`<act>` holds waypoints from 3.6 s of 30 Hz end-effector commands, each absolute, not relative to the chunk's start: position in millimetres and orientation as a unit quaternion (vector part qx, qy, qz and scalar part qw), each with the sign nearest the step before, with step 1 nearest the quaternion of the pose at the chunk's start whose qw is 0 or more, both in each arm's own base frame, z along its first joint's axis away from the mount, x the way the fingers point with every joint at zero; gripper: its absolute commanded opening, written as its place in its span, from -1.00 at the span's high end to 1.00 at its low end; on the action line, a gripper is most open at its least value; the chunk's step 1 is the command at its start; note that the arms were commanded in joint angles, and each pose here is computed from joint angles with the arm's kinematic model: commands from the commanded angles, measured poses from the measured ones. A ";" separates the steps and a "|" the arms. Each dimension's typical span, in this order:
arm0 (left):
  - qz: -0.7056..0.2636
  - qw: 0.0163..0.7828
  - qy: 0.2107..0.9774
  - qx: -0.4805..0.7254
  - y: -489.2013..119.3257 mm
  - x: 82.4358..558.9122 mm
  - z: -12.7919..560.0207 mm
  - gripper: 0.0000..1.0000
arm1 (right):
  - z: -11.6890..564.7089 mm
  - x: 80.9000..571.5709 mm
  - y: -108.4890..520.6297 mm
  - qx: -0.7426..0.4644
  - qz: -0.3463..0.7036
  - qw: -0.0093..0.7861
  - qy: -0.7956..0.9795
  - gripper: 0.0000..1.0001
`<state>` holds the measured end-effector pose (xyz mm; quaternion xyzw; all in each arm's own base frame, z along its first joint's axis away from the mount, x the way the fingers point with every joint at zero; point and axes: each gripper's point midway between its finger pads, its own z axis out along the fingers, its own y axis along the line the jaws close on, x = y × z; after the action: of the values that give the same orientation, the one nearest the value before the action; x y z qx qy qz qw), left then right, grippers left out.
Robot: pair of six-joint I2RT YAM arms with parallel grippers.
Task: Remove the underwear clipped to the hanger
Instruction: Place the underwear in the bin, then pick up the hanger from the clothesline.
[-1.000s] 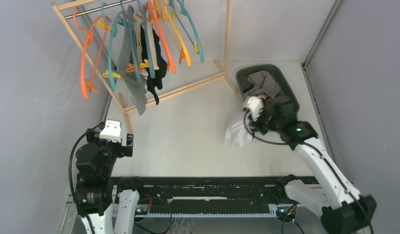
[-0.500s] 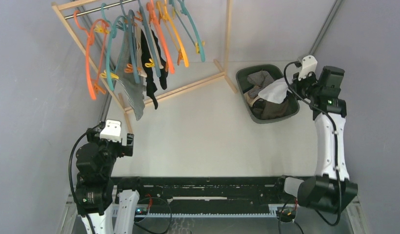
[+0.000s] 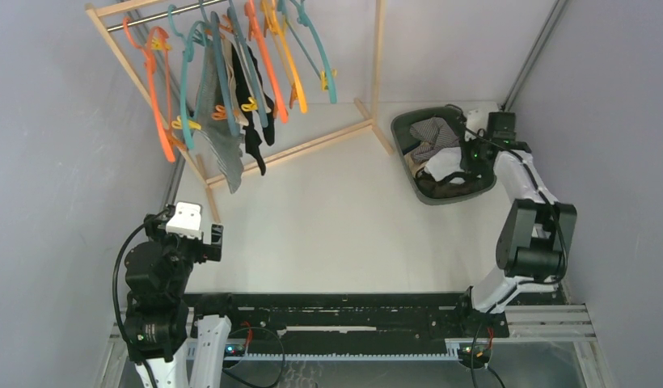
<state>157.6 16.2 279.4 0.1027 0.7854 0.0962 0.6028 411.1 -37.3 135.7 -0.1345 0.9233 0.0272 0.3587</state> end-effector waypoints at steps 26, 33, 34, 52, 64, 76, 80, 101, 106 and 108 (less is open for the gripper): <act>0.023 0.660 0.742 0.114 -13.0 160.2 358.1 -0.99 | 229.9 380.5 4.8 -0.194 0.007 0.418 0.887 -0.93; 0.000 0.666 0.739 0.107 -17.7 173.7 401.6 -0.96 | 238.0 320.1 78.6 -0.247 0.128 0.421 0.864 -0.89; 0.001 0.666 0.739 0.101 -16.0 177.9 408.1 -0.96 | 237.4 310.1 86.9 -0.259 0.135 0.426 0.856 -0.89; -0.021 0.689 0.724 0.040 -8.8 253.7 534.2 -0.74 | 202.1 272.9 122.8 -0.319 0.165 0.416 0.835 -0.86; 0.015 0.680 0.733 0.022 -11.9 317.0 531.9 -0.66 | 188.4 273.9 124.2 -0.323 0.168 0.397 0.843 -0.86; 0.053 0.662 0.747 0.019 -16.3 375.6 513.4 -0.47 | 181.7 273.5 124.9 -0.325 0.170 0.384 0.847 -0.85; 0.069 0.647 0.759 0.014 -12.2 386.3 499.8 -0.38 | 180.3 273.1 125.8 -0.327 0.171 0.382 0.848 -0.84; 0.092 0.630 0.771 0.014 -4.7 384.4 471.3 0.26 | 165.9 271.5 136.6 -0.362 0.142 0.364 0.847 -0.83; 0.089 0.631 0.771 0.011 -4.9 384.1 470.5 0.42 | 164.9 271.3 137.3 -0.365 0.139 0.362 0.846 -0.82; 0.086 0.634 0.768 0.009 -5.3 383.6 472.1 0.50 | 165.0 271.1 137.3 -0.365 0.139 0.362 0.846 -0.82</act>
<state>391.8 -5.0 448.2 0.0156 0.7959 0.0913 0.5984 263.2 135.0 159.2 -0.3585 0.8556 0.1472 0.3431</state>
